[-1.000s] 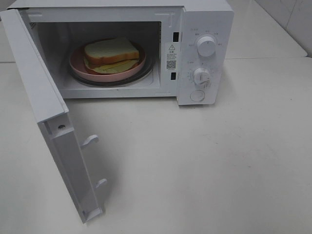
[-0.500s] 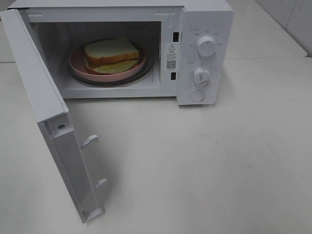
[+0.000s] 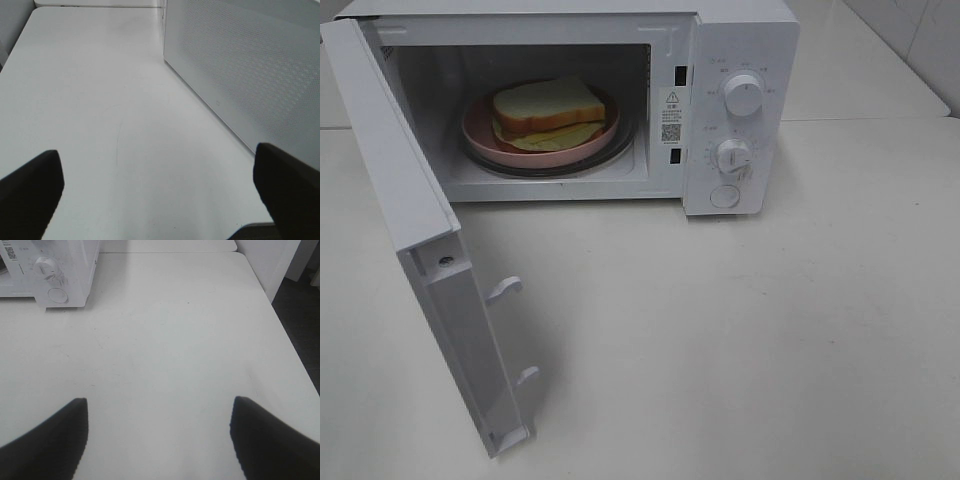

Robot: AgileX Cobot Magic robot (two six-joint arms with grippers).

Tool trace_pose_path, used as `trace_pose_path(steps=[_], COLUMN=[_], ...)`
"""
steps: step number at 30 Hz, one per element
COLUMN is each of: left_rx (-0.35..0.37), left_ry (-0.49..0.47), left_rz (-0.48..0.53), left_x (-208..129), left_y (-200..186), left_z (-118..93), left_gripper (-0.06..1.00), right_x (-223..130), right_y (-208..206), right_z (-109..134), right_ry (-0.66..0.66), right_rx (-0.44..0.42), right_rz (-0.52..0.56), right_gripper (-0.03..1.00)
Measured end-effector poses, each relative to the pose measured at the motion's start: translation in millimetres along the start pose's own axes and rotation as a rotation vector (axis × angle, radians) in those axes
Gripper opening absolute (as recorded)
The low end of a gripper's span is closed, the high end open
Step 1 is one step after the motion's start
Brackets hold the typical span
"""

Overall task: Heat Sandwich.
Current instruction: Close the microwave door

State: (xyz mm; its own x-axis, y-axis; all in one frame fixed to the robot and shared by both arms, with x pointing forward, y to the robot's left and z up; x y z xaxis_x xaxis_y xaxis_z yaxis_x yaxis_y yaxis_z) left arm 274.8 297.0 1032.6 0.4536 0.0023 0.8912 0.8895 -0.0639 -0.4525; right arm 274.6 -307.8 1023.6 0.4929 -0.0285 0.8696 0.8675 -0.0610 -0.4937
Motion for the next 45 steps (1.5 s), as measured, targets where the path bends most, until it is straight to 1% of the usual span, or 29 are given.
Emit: trace_pose_path(steps=[12, 13, 14, 15, 17, 18, 19, 20, 22, 23, 24, 25, 27, 28, 29, 30, 32, 33, 35, 39, 40, 44, 45], left_rx=[0.005, 0.008, 0.022, 0.022, 0.037, 0.045, 0.055, 0.055, 0.061, 0.062, 0.064, 0.064, 0.065, 0.064, 0.063, 0.063, 0.064, 0.063, 0.063, 0.056, 0.056, 0.047, 0.047], left_ry=[0.003, 0.005, 0.013, 0.013, 0.022, 0.027, 0.034, 0.034, 0.039, 0.041, 0.045, 0.045, 0.048, 0.049, 0.05, 0.05, 0.055, 0.058, 0.061, 0.069, 0.069, 0.075, 0.075], left_rz=[-0.004, -0.015, -0.054, -0.054, -0.089, -0.087, -0.074, -0.074, -0.057, -0.046, -0.031, -0.031, -0.006, 0.01, 0.019, 0.019, 0.033, 0.04, 0.031, -0.032, -0.032, -0.074, -0.074], left_x=[1, 3, 12, 12, 22, 26, 31, 31, 35, 38, 42, 42, 46, 50, 53, 53, 57, 62, 66, 84, 84, 95, 95], left_y=[-1, -3, -6, -6, -8, -6, -1, -1, 6, 10, 17, 17, 26, 35, 40, 40, 50, 61, 66, 87, 87, 110, 110], left_z=[1, 1, 3, 3, 5, 6, 7, 7, 8, 8, 8, 8, 8, 8, 8, 8, 9, 8, 8, 7, 7, 6, 6], left_gripper=[0.97, 0.97, 0.97, 0.97, 0.95, 0.92, 0.85, 0.85, 0.73, 0.66, 0.51, 0.51, 0.36, 0.24, 0.17, 0.17, 0.07, 0.0, 0.0, 0.0, 0.0, 0.0, 0.0], right_x=[0, 0, 0, 0, 0, 0, 0, 0, 0, 0, 0, 0, 0, 0, 0, 0, 0, 0, 0, 0, 0, 0, 0], right_y=[0, 0, 0, 0, 0, 0, 0, 0, 0, 0, 0, 0, 0, 0, 0, 0, 0, 0, 0, 0, 0, 0, 0], right_z=[0, 0, 0, 0, 0, 0, 0, 0, 0, 0, 0, 0, 0, 0, 0, 0, 0, 0, 0, 0, 0, 0, 0], right_ry=[-0.001, -0.001, -0.001, -0.001, -0.001, -0.001, -0.001, -0.001, -0.001, -0.001, -0.001, -0.001, -0.001, -0.001, -0.001, -0.001, -0.001, -0.001, -0.001, -0.001, -0.001, -0.001, -0.001], right_rx=[0.0, 0.0, 0.0, 0.0, 0.0, 0.0, 0.0, 0.0, 0.0, 0.0, 0.0, 0.0, 0.0, 0.0, 0.0, 0.0, 0.0, 0.0, 0.0, 0.0, 0.0, 0.0, 0.0], right_rz=[0.0, 0.0, 0.0, 0.0, 0.0, 0.0, 0.0, 0.0, 0.0, 0.0, 0.0, 0.0, 0.0, 0.0, 0.0, 0.0, 0.0, 0.0, 0.0, 0.0, 0.0, 0.0, 0.0], right_gripper=[0.75, 0.75, 0.75, 0.75, 0.75, 0.75, 0.75, 0.75, 0.75, 0.75, 0.75, 0.75, 0.75, 0.75, 0.75, 0.75, 0.75, 0.75, 0.75, 0.75, 0.75, 0.75, 0.75])
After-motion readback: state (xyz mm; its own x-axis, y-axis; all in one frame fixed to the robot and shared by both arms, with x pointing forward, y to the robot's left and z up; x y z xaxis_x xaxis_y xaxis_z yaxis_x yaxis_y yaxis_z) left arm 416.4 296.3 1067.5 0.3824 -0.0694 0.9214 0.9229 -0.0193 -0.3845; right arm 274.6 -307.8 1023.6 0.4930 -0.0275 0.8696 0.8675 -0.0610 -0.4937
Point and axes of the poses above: a point on each arm's last joint axis where the gripper is mounted, y pointing out along that axis toward the gripper, z along the wrist's bending axis when the last joint is at zero, x = y × z, the point moved 5 cm from there along y, pointing out along that axis toward the gripper, and after that the axes turned 1 degree about y, right-handed, at the moved point
